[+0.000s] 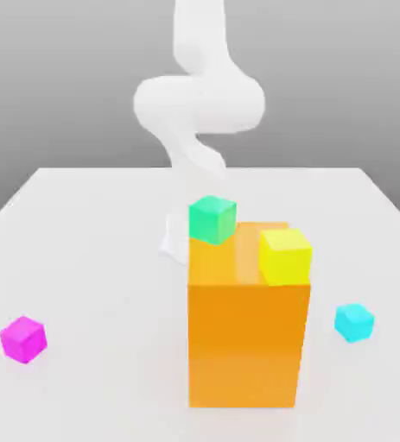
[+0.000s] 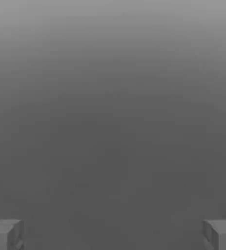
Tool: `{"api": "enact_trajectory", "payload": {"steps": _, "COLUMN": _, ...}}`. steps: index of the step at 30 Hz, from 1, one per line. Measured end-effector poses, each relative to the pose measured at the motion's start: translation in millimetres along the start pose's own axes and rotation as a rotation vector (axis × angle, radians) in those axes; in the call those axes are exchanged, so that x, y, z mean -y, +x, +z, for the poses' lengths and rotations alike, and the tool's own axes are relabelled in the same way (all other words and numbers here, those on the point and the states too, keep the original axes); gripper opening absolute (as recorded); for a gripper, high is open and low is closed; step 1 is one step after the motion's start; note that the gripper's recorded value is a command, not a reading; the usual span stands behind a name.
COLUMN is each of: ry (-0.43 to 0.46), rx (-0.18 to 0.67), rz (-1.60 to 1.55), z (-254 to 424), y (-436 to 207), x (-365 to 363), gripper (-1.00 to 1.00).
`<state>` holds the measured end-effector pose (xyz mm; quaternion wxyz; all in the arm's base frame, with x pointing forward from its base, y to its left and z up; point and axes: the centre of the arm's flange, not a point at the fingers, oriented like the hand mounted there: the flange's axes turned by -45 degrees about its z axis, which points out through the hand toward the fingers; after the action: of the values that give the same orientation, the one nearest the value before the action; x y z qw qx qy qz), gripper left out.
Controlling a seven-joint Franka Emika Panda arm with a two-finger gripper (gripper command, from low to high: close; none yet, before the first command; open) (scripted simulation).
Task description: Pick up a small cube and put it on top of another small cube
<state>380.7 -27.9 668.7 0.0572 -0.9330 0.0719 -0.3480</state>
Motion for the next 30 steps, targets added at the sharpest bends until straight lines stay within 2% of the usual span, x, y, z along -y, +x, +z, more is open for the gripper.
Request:
{"api": "enact_trajectory", "payload": {"steps": 6, "ry": 0.0, "rx": 0.0, "rz": 0.0, "z": 0, "y": 0, "x": 0, "gripper": 0.0}}
{"api": "enact_trajectory", "payload": {"steps": 7, "ry": 0.004, "rx": 0.042, "rz": 0.084, "z": 26, "y": -5, "x": -15, "gripper": 0.0}}
{"api": "enact_trajectory", "payload": {"steps": 10, "ry": 0.004, "rx": 0.042, "rz": 0.084, "z": 26, "y": -5, "x": -15, "gripper": 0.0}}
{"api": "enact_trajectory", "payload": {"steps": 15, "ry": -0.047, "rx": 0.218, "rz": 0.502, "z": 137, "y": -50, "x": -88, "gripper": 0.0}}
{"api": "enact_trajectory", "payload": {"steps": 17, "ry": -0.069, "rx": 0.247, "rz": 0.587, "z": 156, "y": -62, "x": -103, "gripper": 0.0}}
{"api": "enact_trajectory", "payload": {"steps": 21, "ry": -0.188, "rx": 0.341, "rz": 0.922, "z": 223, "y": -117, "x": -165, "gripper": 0.0}}
{"api": "enact_trajectory", "payload": {"steps": 24, "ry": -0.311, "rx": 0.378, "rz": 1.168, "z": 260, "y": -164, "x": -211, "gripper": 0.0}}
{"api": "enact_trajectory", "payload": {"steps": 26, "ry": -0.41, "rx": 0.382, "rz": 1.329, "z": 276, "y": -196, "x": -243, "gripper": 0.0}}
{"api": "enact_trajectory", "payload": {"steps": 30, "ry": -0.666, "rx": 0.334, "rz": 1.674, "z": 292, "y": -272, "x": -318, "gripper": 0.0}}
